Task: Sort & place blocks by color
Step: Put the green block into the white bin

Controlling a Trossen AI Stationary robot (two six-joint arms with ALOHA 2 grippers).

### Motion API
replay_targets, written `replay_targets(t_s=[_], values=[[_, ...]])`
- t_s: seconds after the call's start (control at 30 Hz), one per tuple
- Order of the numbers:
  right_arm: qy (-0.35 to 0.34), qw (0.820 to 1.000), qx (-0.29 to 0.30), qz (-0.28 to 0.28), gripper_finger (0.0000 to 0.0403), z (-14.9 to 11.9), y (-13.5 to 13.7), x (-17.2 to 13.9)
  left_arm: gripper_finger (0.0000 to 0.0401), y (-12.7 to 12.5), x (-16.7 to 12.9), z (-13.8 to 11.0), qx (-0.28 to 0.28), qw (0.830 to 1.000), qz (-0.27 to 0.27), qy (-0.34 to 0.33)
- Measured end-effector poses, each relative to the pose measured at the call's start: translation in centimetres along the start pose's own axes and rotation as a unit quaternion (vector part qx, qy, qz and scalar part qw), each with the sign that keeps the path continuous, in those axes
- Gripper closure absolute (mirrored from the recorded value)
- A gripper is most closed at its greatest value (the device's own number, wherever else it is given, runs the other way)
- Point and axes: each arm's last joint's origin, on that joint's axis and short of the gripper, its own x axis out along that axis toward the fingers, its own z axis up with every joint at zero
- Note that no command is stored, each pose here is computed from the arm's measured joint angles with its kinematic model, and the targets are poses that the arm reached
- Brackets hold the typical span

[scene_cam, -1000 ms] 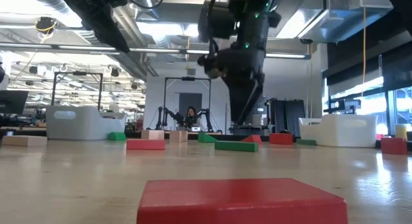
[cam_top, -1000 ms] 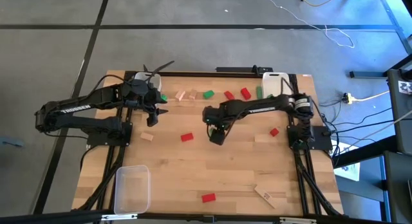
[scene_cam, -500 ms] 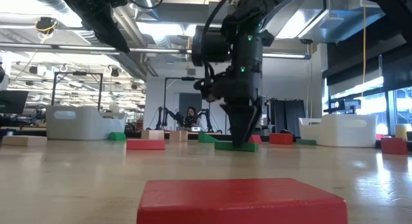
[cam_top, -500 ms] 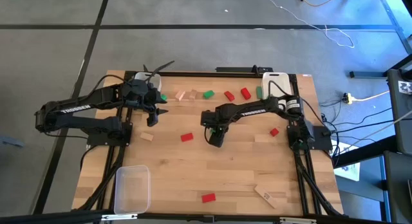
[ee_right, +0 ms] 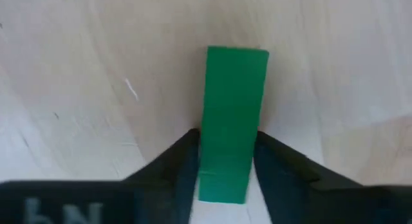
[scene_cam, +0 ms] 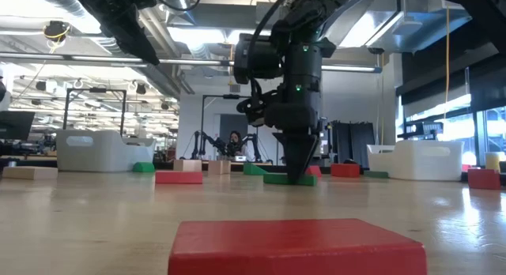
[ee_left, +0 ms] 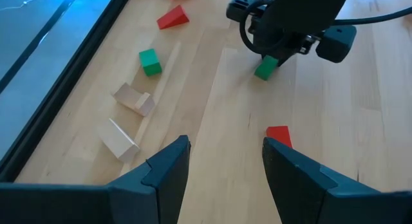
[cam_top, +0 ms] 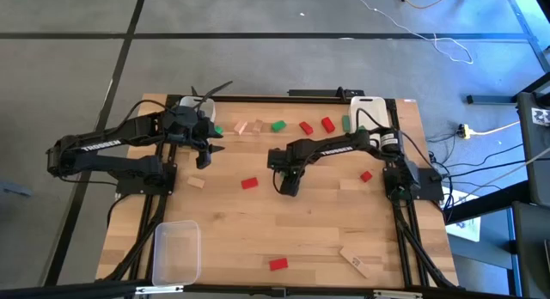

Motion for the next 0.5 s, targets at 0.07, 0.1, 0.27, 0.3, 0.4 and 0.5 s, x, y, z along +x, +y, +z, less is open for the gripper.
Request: replay_targets(t_s=[0.07,0.1,0.27,0.3,0.4,0.5], values=[[0.000,1.000,0.000,0.000,0.0300,0.0,0.0,0.0,0.0213,0.0,0.0,0.0,0.000,1.000,0.000,0.000],[0.000,1.000,0.000,0.000,0.0300,0.0,0.0,-0.1,0.0213,0.0,0.0,0.0,0.000,1.000,0.000,0.000],[-0.011,1.000,0.000,0.003,0.0299,0.0,-0.1,-1.0,0.0212,0.0,0.0,0.0,0.000,1.000,0.000,0.000],[-0.014,1.000,0.000,0.004,0.0299,-0.1,-0.2,-1.2,0.0212,0.0,0.0,0.0,0.000,1.000,0.000,-0.001],[-0.020,1.000,0.005,0.010,0.0299,-0.1,-0.6,-2.0,0.0212,0.0,0.0,0.0,0.000,1.000,0.000,-0.002],[-0.032,0.999,0.013,0.012,0.0299,-0.2,-1.2,-3.5,0.0212,0.0,0.0,0.0,0.000,1.000,0.001,-0.002]])
